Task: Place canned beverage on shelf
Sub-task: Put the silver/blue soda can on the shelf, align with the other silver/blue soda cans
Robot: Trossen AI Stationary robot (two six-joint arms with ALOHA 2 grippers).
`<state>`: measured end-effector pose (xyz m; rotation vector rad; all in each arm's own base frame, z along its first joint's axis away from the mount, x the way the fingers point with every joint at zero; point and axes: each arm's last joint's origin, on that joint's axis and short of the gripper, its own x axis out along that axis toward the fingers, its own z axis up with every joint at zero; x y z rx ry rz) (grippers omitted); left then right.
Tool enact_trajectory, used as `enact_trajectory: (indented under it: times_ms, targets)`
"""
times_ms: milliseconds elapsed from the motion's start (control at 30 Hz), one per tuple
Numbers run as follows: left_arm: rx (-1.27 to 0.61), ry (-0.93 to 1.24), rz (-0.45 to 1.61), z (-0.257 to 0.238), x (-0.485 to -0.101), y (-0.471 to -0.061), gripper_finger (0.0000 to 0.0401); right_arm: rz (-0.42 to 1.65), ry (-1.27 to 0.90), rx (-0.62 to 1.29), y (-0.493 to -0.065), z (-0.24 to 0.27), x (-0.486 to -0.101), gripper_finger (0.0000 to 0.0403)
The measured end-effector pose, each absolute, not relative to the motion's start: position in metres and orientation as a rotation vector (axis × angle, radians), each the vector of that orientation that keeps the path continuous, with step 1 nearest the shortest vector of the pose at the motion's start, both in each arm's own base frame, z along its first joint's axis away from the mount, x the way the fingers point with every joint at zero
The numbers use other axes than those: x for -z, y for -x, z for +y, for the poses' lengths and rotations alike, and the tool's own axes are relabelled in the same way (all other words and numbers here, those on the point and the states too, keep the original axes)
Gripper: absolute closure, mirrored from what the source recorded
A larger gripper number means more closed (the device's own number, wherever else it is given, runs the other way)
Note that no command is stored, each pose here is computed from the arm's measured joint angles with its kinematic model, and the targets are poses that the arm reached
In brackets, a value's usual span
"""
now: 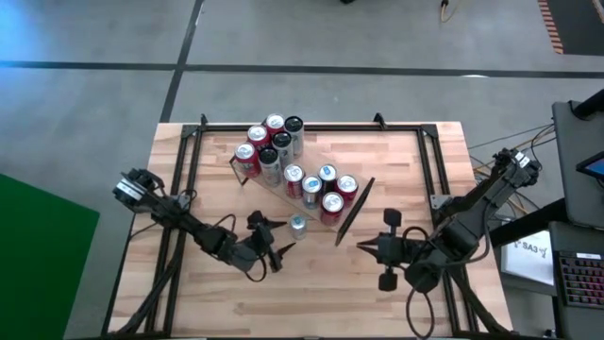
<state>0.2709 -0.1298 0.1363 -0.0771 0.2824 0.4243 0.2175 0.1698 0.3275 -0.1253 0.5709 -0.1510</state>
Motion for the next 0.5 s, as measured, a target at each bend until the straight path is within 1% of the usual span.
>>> enact_trajectory:
  times_ms: [133,233,333,500]
  targets:
    - [-0.460,0.090,0.287,-0.121,-0.133,-0.275,0.0051,0.574,0.138,0.155,-0.219,0.168,-0.327,0.0394]
    - [-0.482,0.086,0.298,-0.115,-0.125,-0.279,0.0031,0.577,0.147,0.156,-0.220,0.166,-0.327,0.0394]
    - [-0.477,0.098,0.298,-0.112,-0.118,-0.283,0.0024,0.578,0.153,0.154,-0.220,0.166,-0.327,0.0394]
    - [-0.478,0.108,0.259,-0.110,-0.110,-0.289,0.0028,0.578,0.153,0.154,-0.220,0.166,-0.327,0.0394]
